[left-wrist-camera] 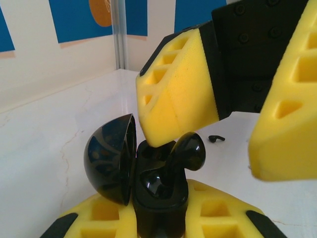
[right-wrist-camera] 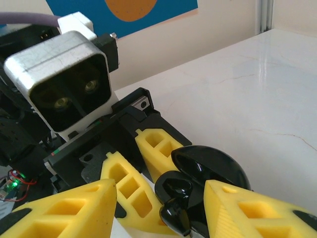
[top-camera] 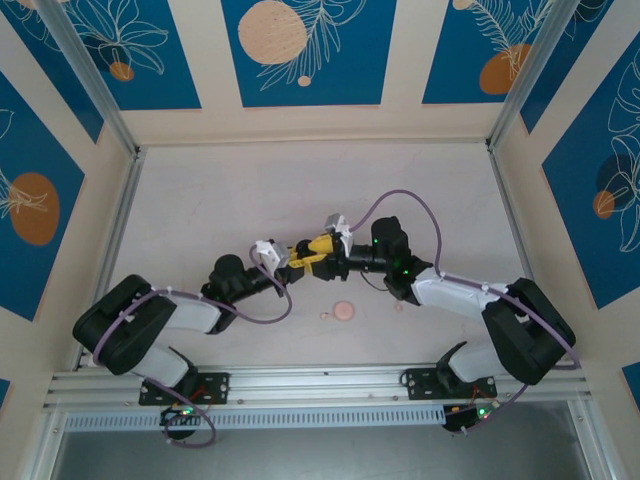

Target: Insert wireless bluetooth earbuds into charging case

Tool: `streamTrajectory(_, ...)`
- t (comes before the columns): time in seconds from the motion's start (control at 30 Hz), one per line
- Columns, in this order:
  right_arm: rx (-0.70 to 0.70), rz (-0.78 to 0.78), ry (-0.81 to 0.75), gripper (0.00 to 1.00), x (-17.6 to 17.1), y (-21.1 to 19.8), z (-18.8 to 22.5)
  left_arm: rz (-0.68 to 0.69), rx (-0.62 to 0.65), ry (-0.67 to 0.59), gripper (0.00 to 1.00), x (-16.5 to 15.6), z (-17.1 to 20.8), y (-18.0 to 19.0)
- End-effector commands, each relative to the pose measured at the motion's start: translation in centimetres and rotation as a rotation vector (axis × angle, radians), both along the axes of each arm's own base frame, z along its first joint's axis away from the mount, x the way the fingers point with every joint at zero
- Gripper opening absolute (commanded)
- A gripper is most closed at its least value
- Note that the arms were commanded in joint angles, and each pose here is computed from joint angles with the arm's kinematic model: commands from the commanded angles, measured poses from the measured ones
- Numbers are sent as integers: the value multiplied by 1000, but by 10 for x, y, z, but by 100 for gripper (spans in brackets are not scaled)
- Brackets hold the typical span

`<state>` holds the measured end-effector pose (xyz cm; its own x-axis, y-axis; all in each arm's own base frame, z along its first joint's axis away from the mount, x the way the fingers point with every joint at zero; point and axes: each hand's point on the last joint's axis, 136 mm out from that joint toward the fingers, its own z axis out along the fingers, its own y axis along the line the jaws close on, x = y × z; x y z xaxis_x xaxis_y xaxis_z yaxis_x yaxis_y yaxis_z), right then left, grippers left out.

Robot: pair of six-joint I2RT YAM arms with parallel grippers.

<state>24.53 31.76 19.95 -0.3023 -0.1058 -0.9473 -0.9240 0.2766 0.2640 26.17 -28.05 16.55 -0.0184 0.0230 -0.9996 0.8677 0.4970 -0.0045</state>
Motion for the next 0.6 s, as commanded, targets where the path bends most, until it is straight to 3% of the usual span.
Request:
streamTrajectory(0.0, 27, -32, 38, 50, 2, -8, 19, -4, 6, -63, 8, -3, 10, -1)
streamTrajectory(0.27, 19, -77, 270, 48, -1, -20, 38, -1, 47, -66, 8, -3, 3, 0)
streamTrajectory(0.57, -43, -130, 560, 41, -10, -32, 18, -2, 58, -72, 8, -4, 4, 1)
